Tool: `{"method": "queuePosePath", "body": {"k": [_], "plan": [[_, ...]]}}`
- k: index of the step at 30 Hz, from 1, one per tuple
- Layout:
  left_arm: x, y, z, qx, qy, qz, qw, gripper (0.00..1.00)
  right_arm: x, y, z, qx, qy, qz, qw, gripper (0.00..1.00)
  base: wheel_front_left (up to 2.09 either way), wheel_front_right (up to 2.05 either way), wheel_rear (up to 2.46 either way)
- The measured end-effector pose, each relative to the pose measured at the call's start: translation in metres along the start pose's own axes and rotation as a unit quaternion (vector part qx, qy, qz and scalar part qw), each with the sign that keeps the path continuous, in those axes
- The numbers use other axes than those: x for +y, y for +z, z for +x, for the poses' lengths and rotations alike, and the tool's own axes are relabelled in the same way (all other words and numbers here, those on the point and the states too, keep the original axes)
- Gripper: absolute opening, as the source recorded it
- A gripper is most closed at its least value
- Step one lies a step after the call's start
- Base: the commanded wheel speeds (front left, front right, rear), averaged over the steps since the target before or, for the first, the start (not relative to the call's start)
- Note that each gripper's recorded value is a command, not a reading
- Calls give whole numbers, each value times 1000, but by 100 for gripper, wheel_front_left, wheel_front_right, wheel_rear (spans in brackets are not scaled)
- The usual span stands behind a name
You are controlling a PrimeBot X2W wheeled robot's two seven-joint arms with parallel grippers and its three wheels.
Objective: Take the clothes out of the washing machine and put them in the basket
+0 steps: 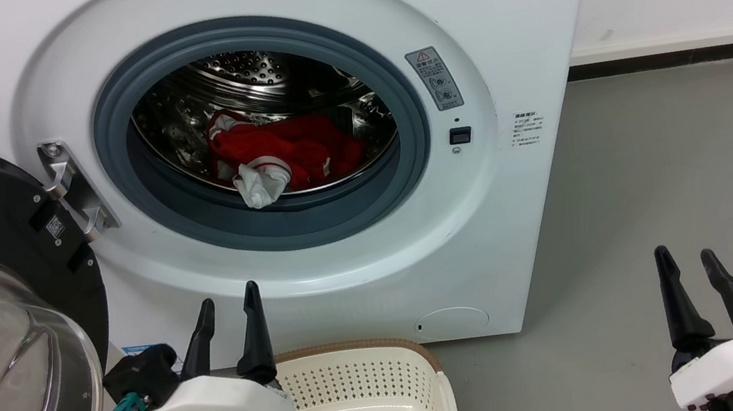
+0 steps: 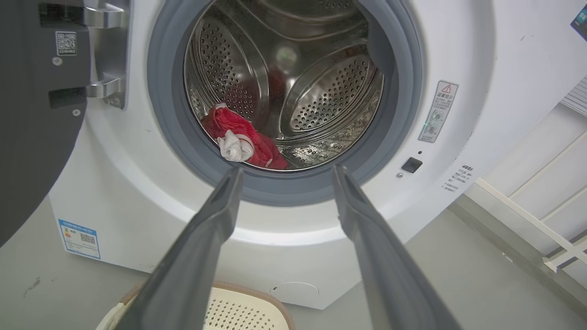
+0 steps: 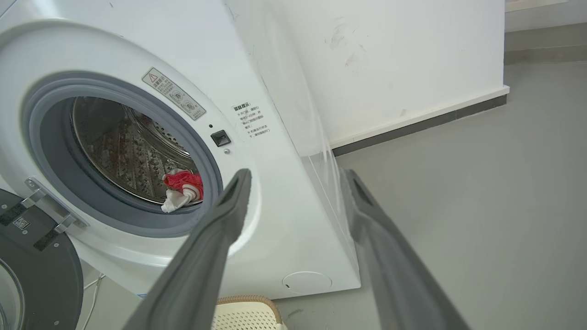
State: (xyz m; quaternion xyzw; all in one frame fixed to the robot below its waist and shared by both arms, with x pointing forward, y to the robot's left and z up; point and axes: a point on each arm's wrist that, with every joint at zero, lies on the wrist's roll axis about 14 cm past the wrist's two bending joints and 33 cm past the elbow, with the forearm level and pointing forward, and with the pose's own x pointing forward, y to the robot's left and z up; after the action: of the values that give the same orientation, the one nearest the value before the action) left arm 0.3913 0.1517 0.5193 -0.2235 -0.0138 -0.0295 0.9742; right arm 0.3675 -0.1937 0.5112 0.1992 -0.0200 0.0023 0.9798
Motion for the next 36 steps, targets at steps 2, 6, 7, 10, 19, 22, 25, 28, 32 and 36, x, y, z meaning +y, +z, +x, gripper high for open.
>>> {"method": "queuePosePath", "body": {"k": [2,6,7,10,19,22,25,28,32,36], "plan": [[-1,1,0,-4,-2,12,1000,100,0,-2,-1,4,1,-10,1000,100,0,0,0],[0,1,0,-6,-2,35,999,100,2,-3,-1,5,5,-32,999,100,0,0,0],[-1,2,1,-7,-3,42,999,100,2,-3,-1,6,6,-37,999,100,0,0,0],[-2,2,0,-9,-5,57,998,100,3,-4,-1,7,8,-54,998,100,0,0,0],[-4,2,0,-14,-10,109,994,100,4,-6,-2,13,14,-97,995,100,0,0,0],[-5,4,2,-18,-13,125,992,100,5,-5,-2,11,18,-113,993,100,0,0,0],[-6,4,1,-21,-15,140,990,100,6,-5,-1,11,20,-125,992,100,0,0,0],[-7,5,1,-24,-17,155,987,100,7,-6,-2,13,22,-137,990,100,0,0,0],[-9,5,1,-28,-23,174,984,100,7,-8,-3,16,24,-151,988,100,0,0,0],[-10,6,1,-31,-26,190,981,100,8,-8,-3,16,27,-167,985,100,0,0,0]]}}
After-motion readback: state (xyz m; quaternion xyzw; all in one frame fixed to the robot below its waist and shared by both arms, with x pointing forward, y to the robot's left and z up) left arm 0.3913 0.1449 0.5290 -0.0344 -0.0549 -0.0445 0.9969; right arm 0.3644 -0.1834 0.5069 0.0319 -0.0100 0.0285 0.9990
